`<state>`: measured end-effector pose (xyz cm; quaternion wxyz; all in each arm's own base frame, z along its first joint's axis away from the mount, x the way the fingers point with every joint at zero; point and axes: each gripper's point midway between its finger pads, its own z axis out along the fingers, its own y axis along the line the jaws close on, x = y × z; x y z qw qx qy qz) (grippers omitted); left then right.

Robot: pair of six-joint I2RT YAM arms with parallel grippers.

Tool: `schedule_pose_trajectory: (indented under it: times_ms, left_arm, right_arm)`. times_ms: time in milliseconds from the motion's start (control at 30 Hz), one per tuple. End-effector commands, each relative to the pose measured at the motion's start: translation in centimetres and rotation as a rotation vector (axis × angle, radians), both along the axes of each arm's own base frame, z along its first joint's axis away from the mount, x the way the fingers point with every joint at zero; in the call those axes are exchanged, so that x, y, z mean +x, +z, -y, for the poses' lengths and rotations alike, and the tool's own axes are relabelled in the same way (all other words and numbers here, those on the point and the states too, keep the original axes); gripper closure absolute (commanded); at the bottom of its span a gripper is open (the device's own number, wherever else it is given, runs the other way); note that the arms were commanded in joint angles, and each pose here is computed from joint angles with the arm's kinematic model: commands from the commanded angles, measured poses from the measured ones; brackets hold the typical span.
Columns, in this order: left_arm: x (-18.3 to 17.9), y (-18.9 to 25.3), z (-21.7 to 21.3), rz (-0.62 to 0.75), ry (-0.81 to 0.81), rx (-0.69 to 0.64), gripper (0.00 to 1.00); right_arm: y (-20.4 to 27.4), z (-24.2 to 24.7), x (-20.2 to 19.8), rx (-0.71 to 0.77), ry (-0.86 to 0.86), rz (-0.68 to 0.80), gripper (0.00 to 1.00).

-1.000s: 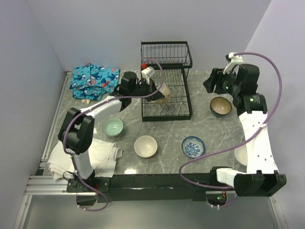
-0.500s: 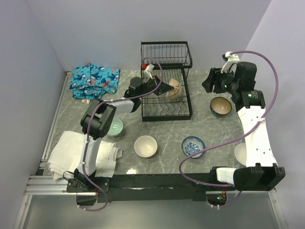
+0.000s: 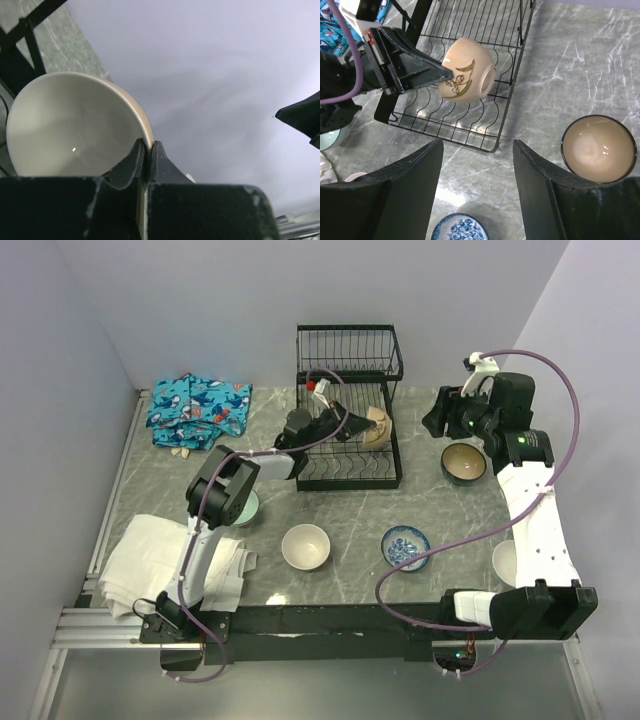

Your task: Load the bowls into the dish rack

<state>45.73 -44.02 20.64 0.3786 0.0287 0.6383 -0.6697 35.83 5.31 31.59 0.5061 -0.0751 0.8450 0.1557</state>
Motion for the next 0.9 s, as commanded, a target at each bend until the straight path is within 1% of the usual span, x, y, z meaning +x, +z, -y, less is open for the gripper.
schedule_pose_trajectory:
  times_ms: [0, 33, 133, 200, 267, 300, 367, 400, 433, 500, 600, 700, 767, 867]
  left_arm:
    - [-1.0, 7.3, -1.2, 0.102, 0.036, -0.173, 0.99]
    - [-1.7, 7.6, -1.0, 0.123, 0.032, -0.18, 0.99]
    - [-1.7, 8.5, 0.0, 0.123, 0.072, -0.182, 0.99]
    - [-0.5, 8.3, 0.3, 0.129, 0.159, -0.169, 0.99]
    - [-0.3, 9.0, 1.3, 0.133, 0.191, -0.189, 0.99]
    - [-0.3, 8.3, 1.9, 0.132, 0.183, -0.193, 0.99]
    - [-1.0, 9.6, 3.1, 0.169, 0.149, -0.234, 0.99]
    - [-0.9, 8.9, 3.6, 0.166, 0.14, -0.231, 0.99]
    - [-0.7, 9.3, 3.8, 0.171, 0.142, -0.239, 0.99]
    - [-0.7, 8.6, 4.4, 0.187, 0.127, -0.231, 0.99]
    - [-0.5, 8.3, 4.7, 0.194, 0.105, -0.238, 0.99]
    - [-0.8, 8.4, 4.5, 0.219, 0.049, -0.254, 0.99]
    - [-1.1, 8.5, 3.9, 0.216, 0.001, -0.272, 0.99]
    - [-1.4, 8.2, 3.1, 0.222, -0.024, -0.271, 0.99]
  right_arm:
    - [0.8, 0.3, 0.6, -0.005, 0.0, 0.026, 0.35]
    - [0.7, 0.3, 0.7, -0.005, 0.0, 0.023, 0.35]
    - [0.9, 0.2, 1.0, -0.006, 0.002, 0.025, 0.35]
    - [1.0, 0.2, 1.2, -0.004, 0.002, 0.026, 0.35]
    - [1.1, 0.1, 1.3, 0.001, 0.011, 0.026, 0.36]
    - [0.9, 0.1, 1.4, 0.001, 0.011, 0.022, 0.36]
    - [1.0, 0.0, 1.5, 0.002, 0.013, 0.025, 0.36]
    - [1.1, 0.0, 1.5, 0.003, 0.014, 0.026, 0.36]
    - [1.0, 0.0, 1.5, 0.009, 0.01, 0.022, 0.36]
    - [1.0, -0.2, 1.4, 0.017, 0.016, 0.028, 0.36]
    - [0.6, -0.2, 1.2, 0.023, 0.013, 0.021, 0.36]
    - [0.3, -0.1, 0.9, 0.019, 0.011, 0.022, 0.36]
    - [0.1, 0.0, 0.8, 0.018, 0.007, 0.022, 0.36]
    - [0.1, -0.1, 0.6, 0.022, 0.007, 0.03, 0.36]
